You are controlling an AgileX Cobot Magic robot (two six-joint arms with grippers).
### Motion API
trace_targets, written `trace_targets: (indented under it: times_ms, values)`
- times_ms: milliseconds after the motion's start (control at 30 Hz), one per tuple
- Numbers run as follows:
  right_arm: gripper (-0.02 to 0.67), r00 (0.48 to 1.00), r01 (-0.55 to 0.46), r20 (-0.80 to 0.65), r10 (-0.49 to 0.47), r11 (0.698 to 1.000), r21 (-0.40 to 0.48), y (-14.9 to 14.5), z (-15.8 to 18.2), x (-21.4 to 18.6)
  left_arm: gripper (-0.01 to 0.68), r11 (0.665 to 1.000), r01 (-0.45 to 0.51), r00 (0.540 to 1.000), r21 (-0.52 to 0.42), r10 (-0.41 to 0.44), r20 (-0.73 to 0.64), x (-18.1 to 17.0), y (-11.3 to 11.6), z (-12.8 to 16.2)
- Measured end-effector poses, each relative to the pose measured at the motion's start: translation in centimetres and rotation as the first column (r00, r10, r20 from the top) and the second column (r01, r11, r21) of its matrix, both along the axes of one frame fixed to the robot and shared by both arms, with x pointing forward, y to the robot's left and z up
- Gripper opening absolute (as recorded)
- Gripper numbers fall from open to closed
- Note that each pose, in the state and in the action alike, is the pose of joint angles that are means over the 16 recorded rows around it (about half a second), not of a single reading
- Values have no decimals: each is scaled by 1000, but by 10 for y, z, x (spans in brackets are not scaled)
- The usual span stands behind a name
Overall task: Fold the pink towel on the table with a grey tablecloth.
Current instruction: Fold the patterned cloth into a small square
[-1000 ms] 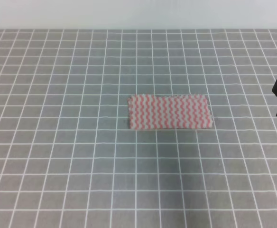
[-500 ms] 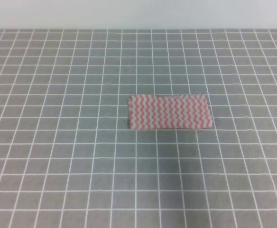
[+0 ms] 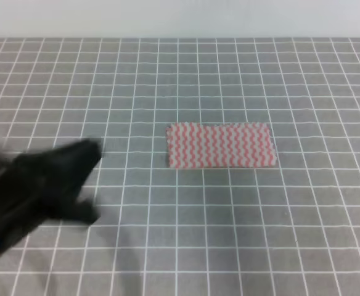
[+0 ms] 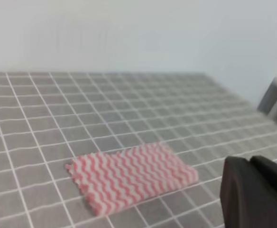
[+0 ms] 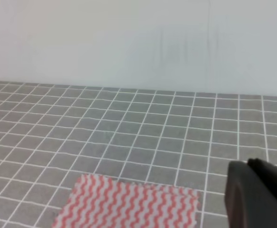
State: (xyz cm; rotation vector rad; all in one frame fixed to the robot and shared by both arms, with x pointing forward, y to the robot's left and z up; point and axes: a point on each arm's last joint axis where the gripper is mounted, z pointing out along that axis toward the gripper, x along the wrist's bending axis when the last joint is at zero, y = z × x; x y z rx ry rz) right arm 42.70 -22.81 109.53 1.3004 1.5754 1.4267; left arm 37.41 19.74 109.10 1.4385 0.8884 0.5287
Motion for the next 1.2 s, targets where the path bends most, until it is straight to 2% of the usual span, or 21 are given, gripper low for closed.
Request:
trace_targets:
  times_ms: [267, 433, 733, 933, 1200]
  values:
    - [-16, 997, -9, -82, 7, 1000, -22, 9, -9, 25, 0, 991, 20, 998, 136, -11, -63, 90, -65, 1]
    - [-16, 984, -18, -175, 12, 999, -35, 16, -20, 54, 0, 983, 7, 996, 184, 10, -88, 134, -88, -8]
    - [-15, 944, -60, -328, 35, 996, -66, 26, -45, 113, 0, 963, -17, 985, 270, 62, -160, 175, -96, -40]
    - [-2, 910, -126, -407, 80, 988, -88, 36, -61, 147, 0, 949, -3, 977, 316, 71, -203, 185, -99, -64]
    - [56, 857, -215, -502, 114, 966, -147, 47, -75, 177, 0, 946, 19, 969, 325, 62, -238, 193, -106, -89]
